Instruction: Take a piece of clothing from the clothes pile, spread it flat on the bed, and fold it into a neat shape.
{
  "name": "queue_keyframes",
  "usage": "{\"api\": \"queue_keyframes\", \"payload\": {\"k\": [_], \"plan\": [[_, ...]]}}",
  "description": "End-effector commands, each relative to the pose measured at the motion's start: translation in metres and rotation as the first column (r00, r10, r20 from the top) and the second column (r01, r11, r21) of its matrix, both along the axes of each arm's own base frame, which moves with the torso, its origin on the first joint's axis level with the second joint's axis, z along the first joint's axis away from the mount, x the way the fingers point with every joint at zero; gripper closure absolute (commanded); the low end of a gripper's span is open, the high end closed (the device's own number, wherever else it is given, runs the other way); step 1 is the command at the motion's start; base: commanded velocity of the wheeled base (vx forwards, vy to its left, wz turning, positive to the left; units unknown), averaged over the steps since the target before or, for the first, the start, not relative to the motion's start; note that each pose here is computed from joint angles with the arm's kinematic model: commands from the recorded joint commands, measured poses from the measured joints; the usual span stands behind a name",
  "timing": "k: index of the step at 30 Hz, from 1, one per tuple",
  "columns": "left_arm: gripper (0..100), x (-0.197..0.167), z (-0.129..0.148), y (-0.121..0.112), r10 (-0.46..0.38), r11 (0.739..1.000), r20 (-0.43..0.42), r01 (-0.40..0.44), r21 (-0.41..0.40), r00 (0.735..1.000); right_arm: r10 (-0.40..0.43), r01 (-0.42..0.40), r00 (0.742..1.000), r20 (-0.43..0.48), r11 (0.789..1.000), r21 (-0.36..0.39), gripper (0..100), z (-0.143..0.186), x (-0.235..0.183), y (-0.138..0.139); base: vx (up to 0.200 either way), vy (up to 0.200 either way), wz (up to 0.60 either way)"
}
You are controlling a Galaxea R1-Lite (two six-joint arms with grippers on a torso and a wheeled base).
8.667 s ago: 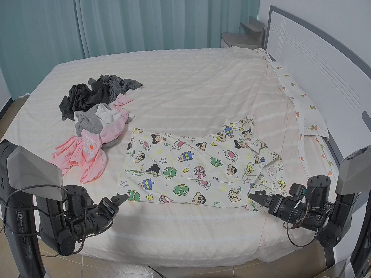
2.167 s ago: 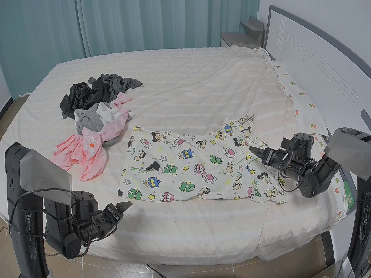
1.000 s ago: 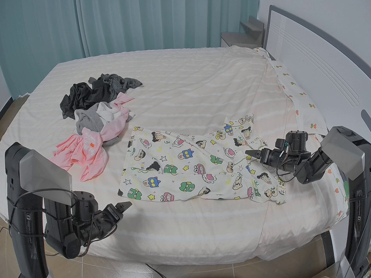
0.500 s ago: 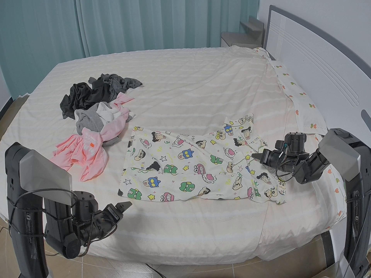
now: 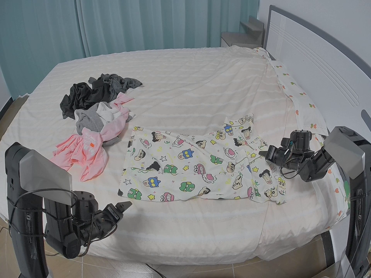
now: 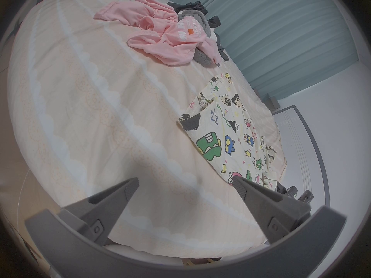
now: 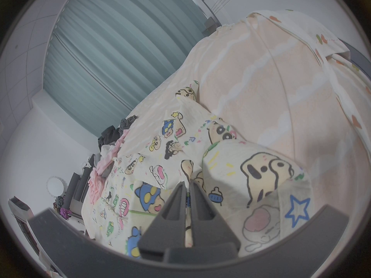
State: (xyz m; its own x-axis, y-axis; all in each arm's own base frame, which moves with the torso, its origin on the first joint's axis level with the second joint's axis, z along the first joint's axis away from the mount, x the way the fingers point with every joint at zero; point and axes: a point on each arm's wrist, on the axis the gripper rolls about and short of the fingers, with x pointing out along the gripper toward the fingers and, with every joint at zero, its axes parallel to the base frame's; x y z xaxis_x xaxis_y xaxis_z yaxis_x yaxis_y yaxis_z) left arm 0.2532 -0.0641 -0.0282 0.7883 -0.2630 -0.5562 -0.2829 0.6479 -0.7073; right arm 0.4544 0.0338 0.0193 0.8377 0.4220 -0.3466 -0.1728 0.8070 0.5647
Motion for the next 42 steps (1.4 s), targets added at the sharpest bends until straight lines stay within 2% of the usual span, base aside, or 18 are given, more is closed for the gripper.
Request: {"api": "queue_keyframes", "payload": {"k": [1,13,27,37,42], "plan": [[0,0.001,0.001,0.0,0.002,1.0,0.016,-0.002,-0.003,1.0,-0.015,0.014,0.998,0.059,1.0,0.016,100,0.027,-0.003,-0.005,0.0,0.0,0.0],[0,0.001,0.001,0.0,0.002,1.0,0.016,-0.002,-0.003,1.0,-0.081,0.08,0.993,0.085,0.997,0.017,100,0.037,-0.003,-0.031,0.0,0.0,0.0],[0,0.001,0.001,0.0,0.002,1.0,0.016,-0.002,-0.003,1.0,-0.072,0.071,0.994,0.08,0.997,0.009,100,0.042,-0.02,-0.031,0.0,0.0,0.0],[0,0.001,0.001,0.0,0.002,1.0,0.016,-0.002,-0.003,1.0,0.059,-0.062,0.995,0.076,0.997,0.042,100,0.055,-0.057,-0.026,0.0,0.0,0.0],[0,0.001,0.001,0.0,0.002,1.0,0.014,-0.002,-0.003,1.0,0.11,-0.11,0.992,0.057,0.994,-0.002,100,0.048,-0.07,-0.025,0.0,0.0,0.0]]}}
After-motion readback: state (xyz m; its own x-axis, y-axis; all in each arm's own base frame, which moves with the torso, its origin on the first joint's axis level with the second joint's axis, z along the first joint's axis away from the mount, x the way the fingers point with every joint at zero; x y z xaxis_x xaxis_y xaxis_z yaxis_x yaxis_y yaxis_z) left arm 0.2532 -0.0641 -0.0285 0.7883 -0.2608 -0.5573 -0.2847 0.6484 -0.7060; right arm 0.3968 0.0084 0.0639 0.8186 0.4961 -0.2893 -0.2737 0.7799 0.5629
